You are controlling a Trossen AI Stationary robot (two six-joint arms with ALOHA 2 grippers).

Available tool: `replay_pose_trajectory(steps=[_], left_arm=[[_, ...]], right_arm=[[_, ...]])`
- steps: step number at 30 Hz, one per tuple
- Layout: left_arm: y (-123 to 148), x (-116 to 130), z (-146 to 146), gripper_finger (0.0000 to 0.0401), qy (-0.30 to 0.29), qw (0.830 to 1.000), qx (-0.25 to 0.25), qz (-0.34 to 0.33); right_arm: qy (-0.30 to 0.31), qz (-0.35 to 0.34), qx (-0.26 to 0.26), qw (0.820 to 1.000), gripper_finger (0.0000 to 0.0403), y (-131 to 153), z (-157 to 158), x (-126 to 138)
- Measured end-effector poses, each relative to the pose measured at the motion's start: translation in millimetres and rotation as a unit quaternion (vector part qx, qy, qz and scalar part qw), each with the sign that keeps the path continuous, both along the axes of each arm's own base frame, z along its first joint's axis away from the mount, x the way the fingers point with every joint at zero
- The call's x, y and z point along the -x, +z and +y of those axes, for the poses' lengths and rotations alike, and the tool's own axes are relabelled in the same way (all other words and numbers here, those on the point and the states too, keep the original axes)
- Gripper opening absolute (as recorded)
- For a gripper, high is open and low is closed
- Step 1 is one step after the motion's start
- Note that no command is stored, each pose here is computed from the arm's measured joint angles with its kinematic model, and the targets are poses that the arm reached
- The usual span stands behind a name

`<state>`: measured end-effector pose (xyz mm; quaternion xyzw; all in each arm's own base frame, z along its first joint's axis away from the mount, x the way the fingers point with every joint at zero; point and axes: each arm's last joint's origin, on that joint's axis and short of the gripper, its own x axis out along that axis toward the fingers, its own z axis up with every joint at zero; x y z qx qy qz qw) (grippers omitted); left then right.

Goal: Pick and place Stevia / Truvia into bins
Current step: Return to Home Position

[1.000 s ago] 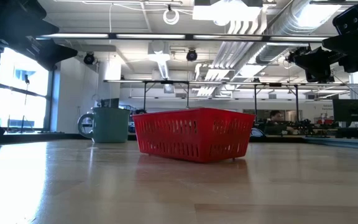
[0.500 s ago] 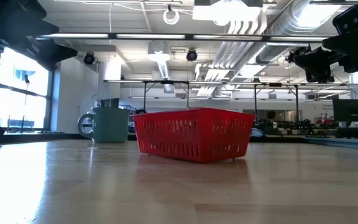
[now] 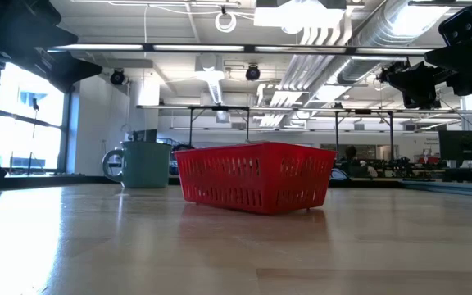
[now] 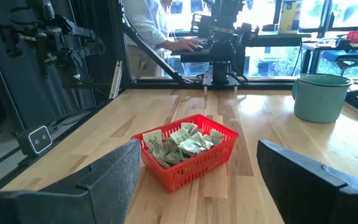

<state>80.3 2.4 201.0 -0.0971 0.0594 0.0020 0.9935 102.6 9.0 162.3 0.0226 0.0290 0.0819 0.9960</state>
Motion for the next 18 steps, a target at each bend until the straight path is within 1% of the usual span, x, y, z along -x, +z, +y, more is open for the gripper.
replay_pose_trajectory(steps=[18], left_arm=[[0.0,0.0,0.0,0.0365,0.0,1.0,0.0,0.0]], right_arm=[[0.0,0.0,0.0,1.0,0.0312,0.0,0.0,0.0]])
